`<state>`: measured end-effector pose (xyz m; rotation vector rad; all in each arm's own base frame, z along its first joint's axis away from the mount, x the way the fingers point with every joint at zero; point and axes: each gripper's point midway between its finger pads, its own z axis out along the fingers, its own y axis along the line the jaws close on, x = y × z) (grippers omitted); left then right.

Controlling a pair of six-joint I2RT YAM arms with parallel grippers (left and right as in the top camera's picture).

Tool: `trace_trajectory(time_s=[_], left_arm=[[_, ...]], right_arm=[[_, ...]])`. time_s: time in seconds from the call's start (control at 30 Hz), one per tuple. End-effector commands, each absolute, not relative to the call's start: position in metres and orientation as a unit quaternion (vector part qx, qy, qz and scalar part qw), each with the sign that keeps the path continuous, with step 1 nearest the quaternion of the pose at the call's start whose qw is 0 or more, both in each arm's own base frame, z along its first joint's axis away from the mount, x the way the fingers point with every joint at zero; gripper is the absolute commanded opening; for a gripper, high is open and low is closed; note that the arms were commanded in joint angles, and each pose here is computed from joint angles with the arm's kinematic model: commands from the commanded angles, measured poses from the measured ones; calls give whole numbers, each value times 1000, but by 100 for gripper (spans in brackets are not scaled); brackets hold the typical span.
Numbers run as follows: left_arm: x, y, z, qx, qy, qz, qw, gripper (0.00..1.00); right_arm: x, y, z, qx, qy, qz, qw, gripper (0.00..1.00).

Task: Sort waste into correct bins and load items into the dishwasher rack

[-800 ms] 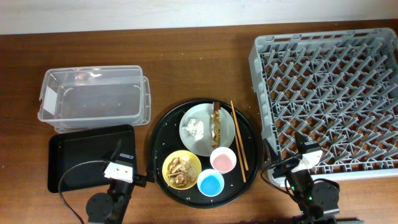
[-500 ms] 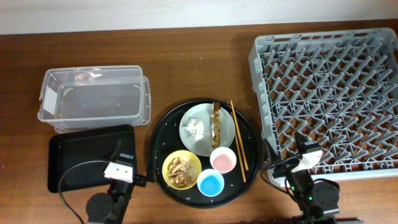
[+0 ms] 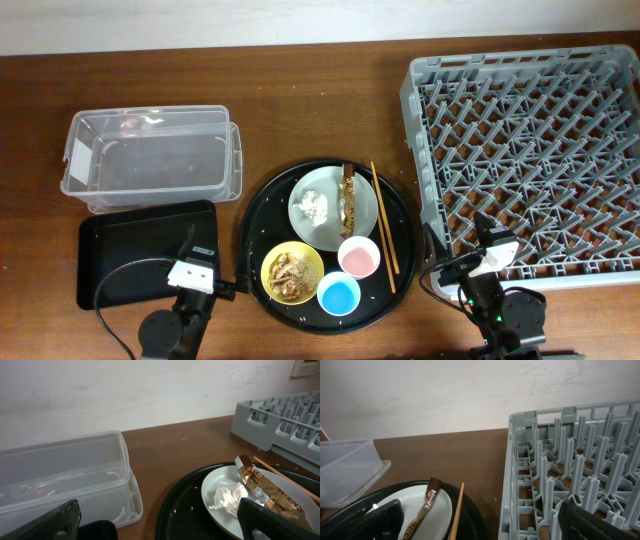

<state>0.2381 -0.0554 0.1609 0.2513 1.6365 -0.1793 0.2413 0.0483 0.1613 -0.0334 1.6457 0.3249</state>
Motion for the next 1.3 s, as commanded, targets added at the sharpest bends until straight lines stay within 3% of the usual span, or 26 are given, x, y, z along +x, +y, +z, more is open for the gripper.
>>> trace_trajectory(time_s=[0.0, 0.37, 0.5, 0.6, 0.73, 0.77, 0.83, 0.93, 1.0, 1.1, 1.2, 1.27], left_arm=[[238, -56, 159, 118, 726, -75, 674, 99], [237, -62, 164, 130, 717, -88, 679, 100], [219, -81, 238, 157, 637, -147, 741, 100], [202, -81, 263, 150, 689, -165, 689, 100], [188, -79, 275, 135, 803, -172, 554, 100], [189, -87, 297, 145, 817, -193, 524, 100], [189, -107, 350, 180, 795, -242, 527, 100], [191, -117, 388, 199, 773, -269, 539, 100], [200, -119, 367, 188, 803, -273, 495, 100], [212, -103, 295, 130, 897, -233, 352, 100], [217, -98, 242, 99, 946, -213, 224, 100], [222, -125, 235, 107, 934, -293, 171, 100]], right_arm=[[241, 48, 159, -11, 729, 146, 668, 98], [241, 50, 159, -15, 729, 151, 667, 98], [217, 88, 201, -101, 703, 239, 662, 98], [198, 87, 245, -100, 714, 241, 650, 98], [190, 86, 272, -76, 799, 241, 545, 98], [196, 87, 277, -65, 834, 241, 492, 98], [210, 88, 286, -56, 876, 233, 417, 98], [230, 92, 289, -64, 913, 224, 336, 98], [237, 94, 279, -52, 935, 223, 270, 98], [248, 95, 269, -33, 946, 225, 232, 97], [248, 95, 285, -31, 934, 230, 270, 96], [238, 87, 307, -25, 920, 219, 324, 96]])
